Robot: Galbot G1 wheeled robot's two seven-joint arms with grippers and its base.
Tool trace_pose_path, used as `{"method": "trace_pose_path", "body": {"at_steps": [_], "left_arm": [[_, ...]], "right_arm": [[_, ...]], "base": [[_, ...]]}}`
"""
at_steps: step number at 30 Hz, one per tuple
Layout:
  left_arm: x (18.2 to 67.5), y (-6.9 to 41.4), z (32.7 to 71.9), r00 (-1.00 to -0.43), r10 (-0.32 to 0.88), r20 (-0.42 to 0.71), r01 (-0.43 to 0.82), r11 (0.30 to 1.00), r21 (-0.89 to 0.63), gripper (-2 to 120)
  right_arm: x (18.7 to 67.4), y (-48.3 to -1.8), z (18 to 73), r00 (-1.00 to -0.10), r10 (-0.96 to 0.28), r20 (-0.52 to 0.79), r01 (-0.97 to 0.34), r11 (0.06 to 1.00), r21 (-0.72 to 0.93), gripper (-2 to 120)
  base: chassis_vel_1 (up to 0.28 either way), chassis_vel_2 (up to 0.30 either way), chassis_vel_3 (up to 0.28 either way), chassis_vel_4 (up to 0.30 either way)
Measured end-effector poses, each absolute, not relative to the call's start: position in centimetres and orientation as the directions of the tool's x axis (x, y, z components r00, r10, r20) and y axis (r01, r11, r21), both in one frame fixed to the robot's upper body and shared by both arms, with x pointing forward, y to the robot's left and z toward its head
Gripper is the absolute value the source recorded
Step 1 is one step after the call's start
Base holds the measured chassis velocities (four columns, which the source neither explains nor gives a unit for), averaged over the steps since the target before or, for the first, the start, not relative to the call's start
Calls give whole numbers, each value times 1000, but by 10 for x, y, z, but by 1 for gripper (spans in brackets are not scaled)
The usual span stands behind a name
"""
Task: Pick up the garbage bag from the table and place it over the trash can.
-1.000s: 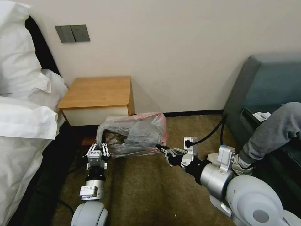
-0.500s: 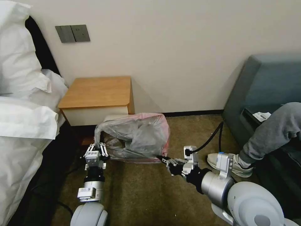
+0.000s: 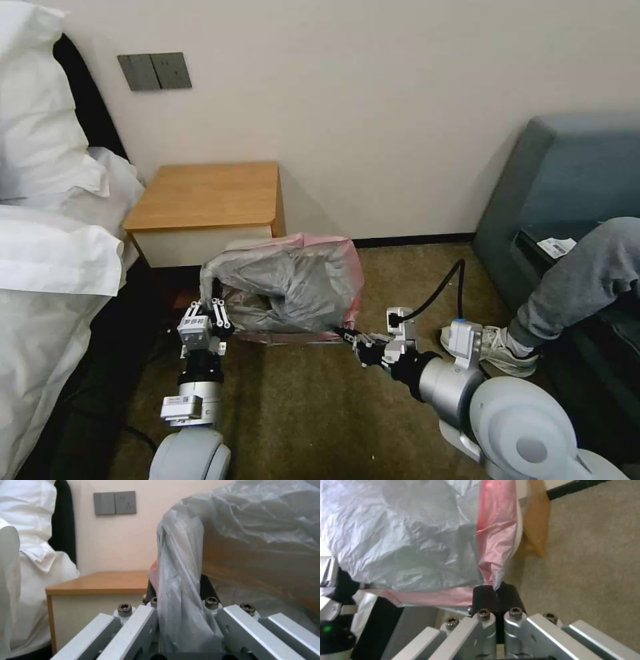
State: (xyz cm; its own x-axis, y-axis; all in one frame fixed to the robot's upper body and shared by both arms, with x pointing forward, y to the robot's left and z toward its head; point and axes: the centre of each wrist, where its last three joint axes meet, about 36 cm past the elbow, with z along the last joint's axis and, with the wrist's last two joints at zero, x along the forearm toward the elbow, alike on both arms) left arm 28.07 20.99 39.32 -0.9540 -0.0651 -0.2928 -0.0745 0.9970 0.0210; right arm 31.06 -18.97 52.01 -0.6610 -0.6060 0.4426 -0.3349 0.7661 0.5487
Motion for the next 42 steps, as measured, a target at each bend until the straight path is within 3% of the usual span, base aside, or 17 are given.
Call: {"method": "trace_pose_path", "body": {"at_steps": [26, 42], "left_arm": [[280, 206, 398, -957, -63, -283, -60, 998, -17, 6], [284, 206, 402, -953, -97, -286, -90, 995, -39, 6]], "right_arm": [[352, -186, 484, -688, -563, 458, -314, 800, 511, 0], [318, -186, 510, -672, -598, 437, -345, 774, 530, 0]], "base": [[0, 0, 0, 0], [0, 0, 0, 0]]}}
